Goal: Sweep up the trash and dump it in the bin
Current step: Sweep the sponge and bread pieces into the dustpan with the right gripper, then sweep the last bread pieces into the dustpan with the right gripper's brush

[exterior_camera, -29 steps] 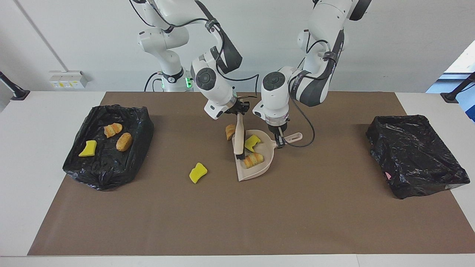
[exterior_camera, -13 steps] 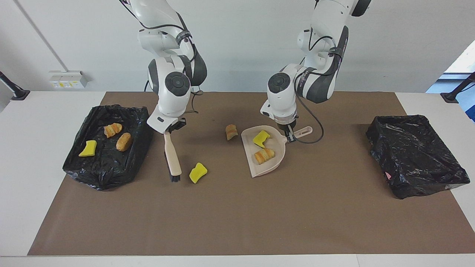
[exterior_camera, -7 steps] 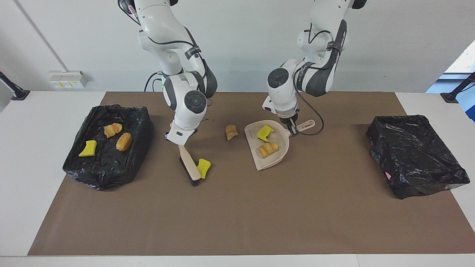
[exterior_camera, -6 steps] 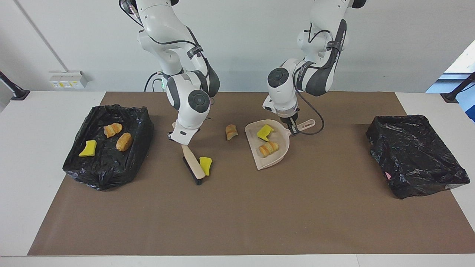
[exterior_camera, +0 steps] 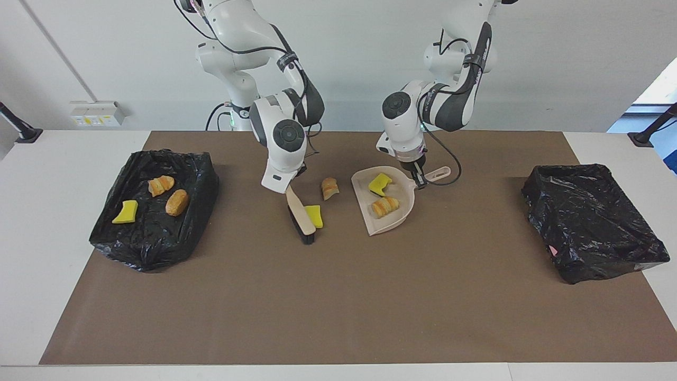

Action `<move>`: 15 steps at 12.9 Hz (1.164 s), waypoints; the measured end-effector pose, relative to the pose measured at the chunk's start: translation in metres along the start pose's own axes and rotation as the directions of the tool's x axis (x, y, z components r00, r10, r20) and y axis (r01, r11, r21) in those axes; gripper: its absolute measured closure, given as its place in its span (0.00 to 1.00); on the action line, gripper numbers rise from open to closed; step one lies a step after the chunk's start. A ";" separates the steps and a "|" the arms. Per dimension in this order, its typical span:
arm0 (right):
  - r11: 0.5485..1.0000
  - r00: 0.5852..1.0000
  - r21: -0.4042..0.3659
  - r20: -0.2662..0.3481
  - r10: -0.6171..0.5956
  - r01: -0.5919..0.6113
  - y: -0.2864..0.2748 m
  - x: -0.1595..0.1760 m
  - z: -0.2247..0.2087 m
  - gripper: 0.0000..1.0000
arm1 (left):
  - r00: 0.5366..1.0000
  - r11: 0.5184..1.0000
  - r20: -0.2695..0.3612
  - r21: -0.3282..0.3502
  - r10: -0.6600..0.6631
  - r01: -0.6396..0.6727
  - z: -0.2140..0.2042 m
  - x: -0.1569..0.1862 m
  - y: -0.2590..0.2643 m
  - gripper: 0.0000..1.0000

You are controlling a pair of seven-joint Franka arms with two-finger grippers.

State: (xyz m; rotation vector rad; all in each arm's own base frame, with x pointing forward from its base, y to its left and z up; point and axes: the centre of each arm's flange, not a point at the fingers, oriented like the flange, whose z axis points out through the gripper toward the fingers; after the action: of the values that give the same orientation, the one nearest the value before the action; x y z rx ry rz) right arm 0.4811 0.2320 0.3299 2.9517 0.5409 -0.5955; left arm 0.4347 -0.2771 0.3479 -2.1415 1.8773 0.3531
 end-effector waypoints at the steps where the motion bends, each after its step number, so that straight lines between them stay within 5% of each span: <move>1: 0.999 0.999 0.019 0.011 0.040 -0.040 -0.009 -0.006 0.004 0.74 | 1.000 1.000 0.004 0.001 0.001 -0.001 0.001 -0.001 0.002 0.68; 8: 0.985 0.984 0.039 0.066 0.167 -0.170 -0.032 -0.041 0.026 0.74 | 1.000 1.000 0.030 0.006 -0.001 0.001 0.008 -0.008 0.021 0.68; 15: 0.971 0.987 0.179 0.020 0.159 -0.160 -0.091 -0.046 0.026 0.74 | 1.000 1.000 0.028 0.027 0.006 -0.007 0.008 -0.007 0.025 0.68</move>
State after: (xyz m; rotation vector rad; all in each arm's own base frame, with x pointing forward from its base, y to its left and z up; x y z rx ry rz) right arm 0.4001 0.2979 0.3227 3.1214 0.2566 -0.6671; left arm 0.4085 -0.2709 0.3423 -2.1027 1.8635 0.3557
